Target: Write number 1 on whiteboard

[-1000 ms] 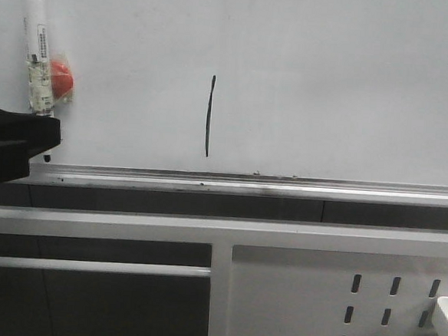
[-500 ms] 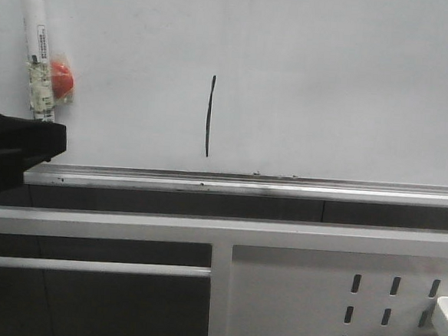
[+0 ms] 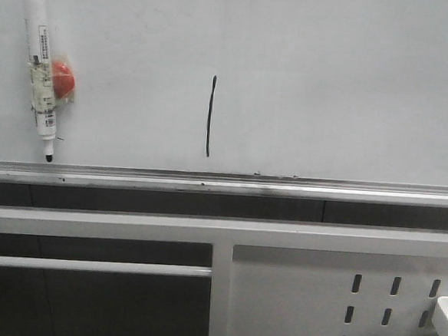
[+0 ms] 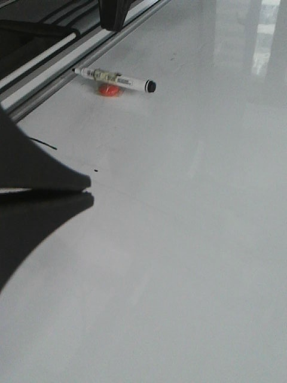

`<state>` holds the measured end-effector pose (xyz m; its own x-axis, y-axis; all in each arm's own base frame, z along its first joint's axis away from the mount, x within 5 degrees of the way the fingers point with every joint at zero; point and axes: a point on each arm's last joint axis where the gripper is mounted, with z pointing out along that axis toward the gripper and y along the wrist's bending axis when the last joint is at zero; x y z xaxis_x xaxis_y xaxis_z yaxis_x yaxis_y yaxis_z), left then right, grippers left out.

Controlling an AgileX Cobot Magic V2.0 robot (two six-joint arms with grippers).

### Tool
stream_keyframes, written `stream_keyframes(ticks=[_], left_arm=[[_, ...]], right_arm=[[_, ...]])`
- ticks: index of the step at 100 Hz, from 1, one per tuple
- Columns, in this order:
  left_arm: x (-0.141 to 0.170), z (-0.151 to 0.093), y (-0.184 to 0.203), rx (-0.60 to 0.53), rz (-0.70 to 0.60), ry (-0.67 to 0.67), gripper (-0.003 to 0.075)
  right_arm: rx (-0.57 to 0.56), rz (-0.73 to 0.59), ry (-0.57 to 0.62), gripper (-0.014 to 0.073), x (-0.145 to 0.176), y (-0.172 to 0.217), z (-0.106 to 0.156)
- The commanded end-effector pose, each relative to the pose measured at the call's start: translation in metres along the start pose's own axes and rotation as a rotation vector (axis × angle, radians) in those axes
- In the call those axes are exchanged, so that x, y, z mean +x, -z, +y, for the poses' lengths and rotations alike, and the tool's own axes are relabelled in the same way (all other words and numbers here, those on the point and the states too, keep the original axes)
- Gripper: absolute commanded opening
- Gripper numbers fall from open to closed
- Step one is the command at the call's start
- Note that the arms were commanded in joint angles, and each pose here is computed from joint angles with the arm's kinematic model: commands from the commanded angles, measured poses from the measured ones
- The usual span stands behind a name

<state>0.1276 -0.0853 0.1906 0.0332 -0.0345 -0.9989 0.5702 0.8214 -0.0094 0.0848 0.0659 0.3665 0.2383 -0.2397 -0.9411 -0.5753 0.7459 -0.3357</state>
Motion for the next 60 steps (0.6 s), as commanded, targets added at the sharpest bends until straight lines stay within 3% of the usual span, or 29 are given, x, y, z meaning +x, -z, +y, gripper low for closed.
stream_keyframes(ticks=[1, 18, 33, 50, 60], left_arm=[[-0.024, -0.002, 0.005, 0.014, -0.234, -0.012, -0.002], [-0.018, 0.0, 0.006, -0.001, -0.134, -0.009, -0.002], [-0.018, 0.0, 0.006, -0.001, -0.126, -0.009, -0.002], [-0.018, -0.001, 0.006, 0.002, -0.128, -0.014, -0.002], [-0.018, -0.001, 0.006, -0.001, -0.133, -0.053, -0.002]], right_arm=[[0.015, -0.051, 0.01, -0.0069, -0.009, 0.015, -0.002], [-0.002, -0.06, -0.023, -0.0069, 0.022, 0.042, 0.013], [-0.012, -0.039, -0.048, -0.0069, 0.062, 0.054, 0.028], [-0.027, -0.034, -0.276, -0.0069, 0.089, 0.054, 0.039], [-0.012, -0.047, -0.313, -0.0069, 0.089, 0.054, 0.038]])
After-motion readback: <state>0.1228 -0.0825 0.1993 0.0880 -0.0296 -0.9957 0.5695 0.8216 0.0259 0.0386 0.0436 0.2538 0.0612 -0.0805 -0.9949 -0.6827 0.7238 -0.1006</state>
